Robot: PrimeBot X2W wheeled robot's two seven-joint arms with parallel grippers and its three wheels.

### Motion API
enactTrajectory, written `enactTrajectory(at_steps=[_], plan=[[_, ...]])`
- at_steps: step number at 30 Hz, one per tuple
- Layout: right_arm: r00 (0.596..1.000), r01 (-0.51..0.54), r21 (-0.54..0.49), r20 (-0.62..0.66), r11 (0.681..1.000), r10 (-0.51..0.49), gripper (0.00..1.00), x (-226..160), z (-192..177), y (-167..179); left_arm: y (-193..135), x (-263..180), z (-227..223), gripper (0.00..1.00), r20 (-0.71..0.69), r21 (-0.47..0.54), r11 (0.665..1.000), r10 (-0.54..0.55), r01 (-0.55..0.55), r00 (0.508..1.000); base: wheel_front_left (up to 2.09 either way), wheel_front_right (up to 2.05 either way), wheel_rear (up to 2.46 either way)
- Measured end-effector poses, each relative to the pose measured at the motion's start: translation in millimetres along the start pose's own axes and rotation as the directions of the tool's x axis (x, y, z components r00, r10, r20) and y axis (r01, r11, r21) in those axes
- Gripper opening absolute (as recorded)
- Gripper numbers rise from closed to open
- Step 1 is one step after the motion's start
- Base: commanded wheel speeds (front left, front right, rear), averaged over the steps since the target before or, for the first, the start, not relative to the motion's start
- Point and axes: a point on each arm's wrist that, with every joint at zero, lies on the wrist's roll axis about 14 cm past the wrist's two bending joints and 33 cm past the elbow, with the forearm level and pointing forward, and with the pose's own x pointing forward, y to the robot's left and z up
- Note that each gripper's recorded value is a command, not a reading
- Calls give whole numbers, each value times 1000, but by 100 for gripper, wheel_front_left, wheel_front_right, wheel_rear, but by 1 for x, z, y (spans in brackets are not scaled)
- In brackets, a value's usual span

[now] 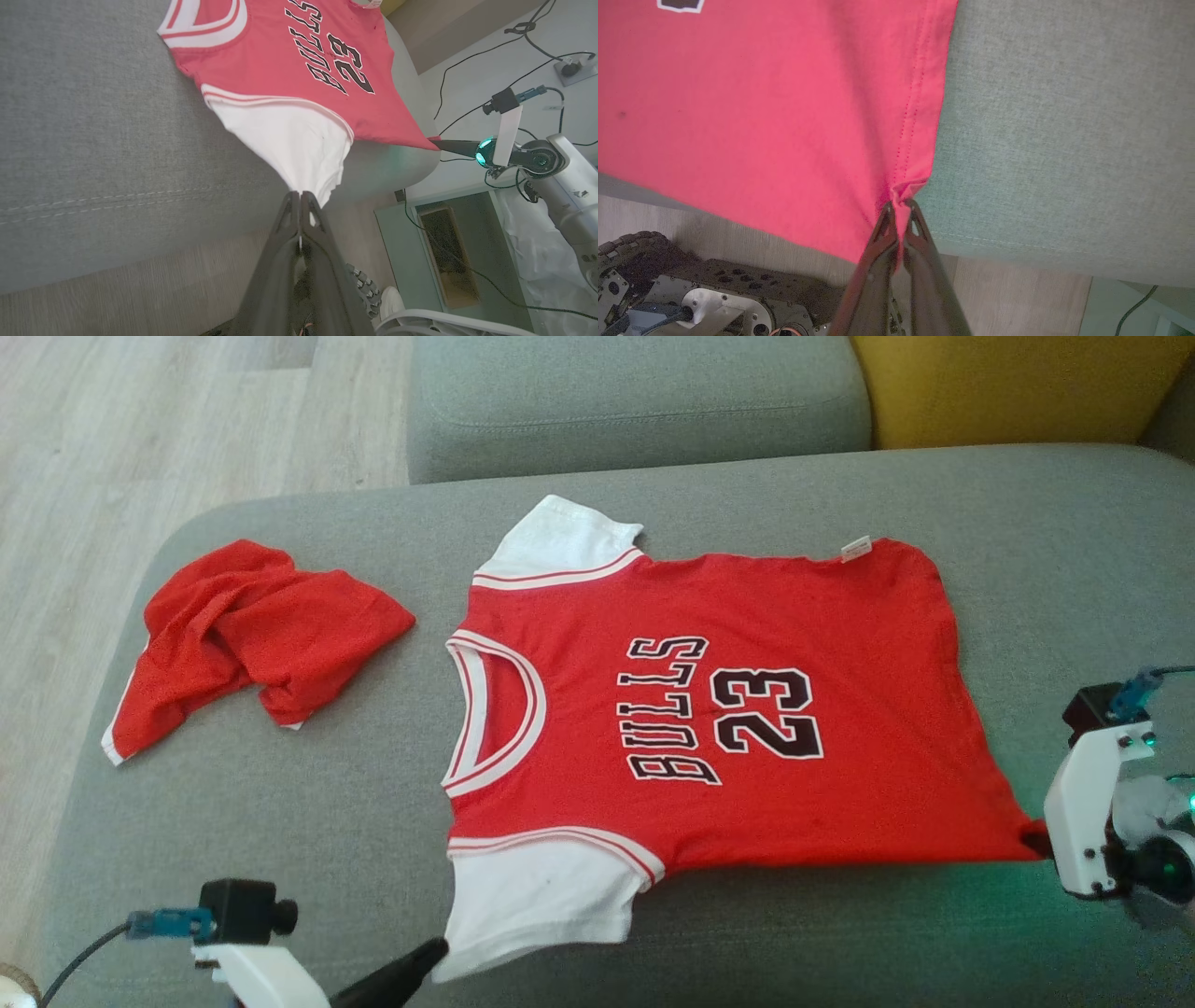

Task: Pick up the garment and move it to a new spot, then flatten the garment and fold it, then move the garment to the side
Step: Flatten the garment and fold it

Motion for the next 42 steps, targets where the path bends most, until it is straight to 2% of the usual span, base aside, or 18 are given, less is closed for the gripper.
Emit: enactTrajectory(at_steps=[16,22,31,37,42], plan=[[987,-114,1,-112,993,114,0,-3,-44,28,-10,-15,-28,0,-134,-25,999,-50,47,990,0,0,0],[985,-125,11,-118,992,125,0,-4,-50,30,-14,-16,-25,0,-137,-36,997,-66,61,988,0,0,0],[995,-86,5,-43,996,86,0,-5,-30,18,-16,-9,16,0,-41,-69,993,-95,92,995,0,0,0],[997,-59,-24,43,998,60,0,-3,4,15,-18,4,63,0,53,-28,993,-117,119,992,0,0,0],[995,-35,-36,91,999,38,0,6,26,12,-18,22,86,0,80,-18,991,-132,134,988,0,0,0]])
